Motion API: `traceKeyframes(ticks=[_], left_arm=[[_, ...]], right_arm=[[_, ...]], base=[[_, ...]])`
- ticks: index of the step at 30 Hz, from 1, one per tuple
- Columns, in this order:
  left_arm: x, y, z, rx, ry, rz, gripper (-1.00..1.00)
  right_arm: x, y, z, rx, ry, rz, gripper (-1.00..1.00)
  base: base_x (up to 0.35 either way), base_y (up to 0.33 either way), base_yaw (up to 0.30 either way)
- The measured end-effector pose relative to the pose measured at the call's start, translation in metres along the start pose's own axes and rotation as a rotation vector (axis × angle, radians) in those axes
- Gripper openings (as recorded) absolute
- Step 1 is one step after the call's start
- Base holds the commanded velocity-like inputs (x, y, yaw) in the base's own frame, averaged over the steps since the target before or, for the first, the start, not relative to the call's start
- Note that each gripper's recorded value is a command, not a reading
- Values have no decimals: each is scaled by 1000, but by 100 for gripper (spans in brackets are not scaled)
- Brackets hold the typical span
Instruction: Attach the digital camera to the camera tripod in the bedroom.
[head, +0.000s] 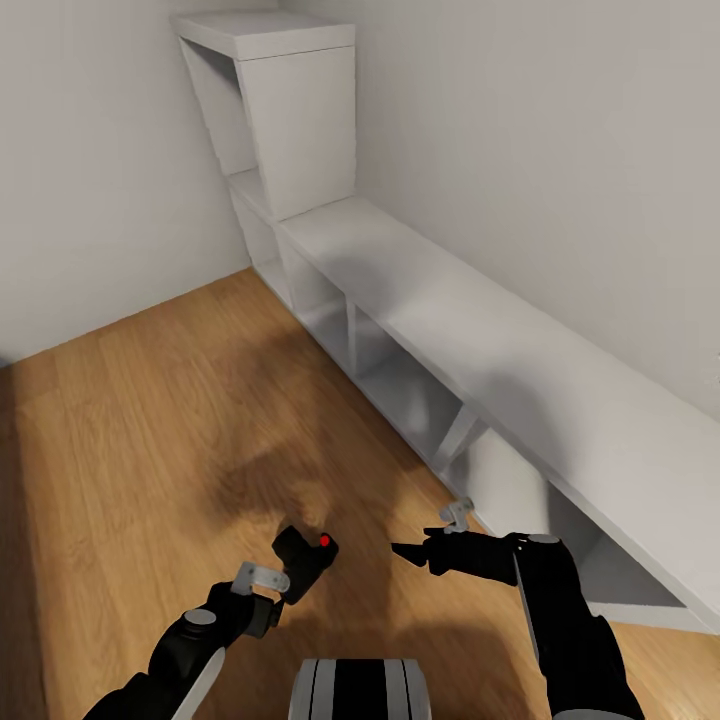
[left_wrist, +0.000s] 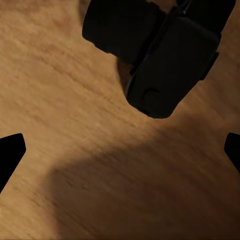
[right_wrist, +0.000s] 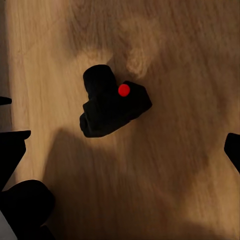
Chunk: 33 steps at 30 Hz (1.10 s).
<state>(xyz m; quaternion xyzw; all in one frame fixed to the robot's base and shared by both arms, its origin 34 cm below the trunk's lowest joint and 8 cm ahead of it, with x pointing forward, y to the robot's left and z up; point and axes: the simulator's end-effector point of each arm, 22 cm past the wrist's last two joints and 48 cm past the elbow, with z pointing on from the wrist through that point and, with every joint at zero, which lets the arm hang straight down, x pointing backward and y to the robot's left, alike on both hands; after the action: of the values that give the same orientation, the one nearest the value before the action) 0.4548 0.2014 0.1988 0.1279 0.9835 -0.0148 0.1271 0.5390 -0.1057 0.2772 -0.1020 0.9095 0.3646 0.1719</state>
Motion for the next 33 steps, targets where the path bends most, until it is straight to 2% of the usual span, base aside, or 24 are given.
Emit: traceKeyframes(ticks=[10,26,33], left_arm=[[0,8,0,-27,-3,41,100],[5,7,3,-29,9,47,100],[6,8,3,-31,10,49,100]], right_arm=[[-1,-1,-1,4,-1,-4,100],[-1,-1,-2,1,-5,-1,100],[-2,-16,-12,26,-27,28,100]], base=[[0,0,-103],[0,0,-118],[0,0,-125]])
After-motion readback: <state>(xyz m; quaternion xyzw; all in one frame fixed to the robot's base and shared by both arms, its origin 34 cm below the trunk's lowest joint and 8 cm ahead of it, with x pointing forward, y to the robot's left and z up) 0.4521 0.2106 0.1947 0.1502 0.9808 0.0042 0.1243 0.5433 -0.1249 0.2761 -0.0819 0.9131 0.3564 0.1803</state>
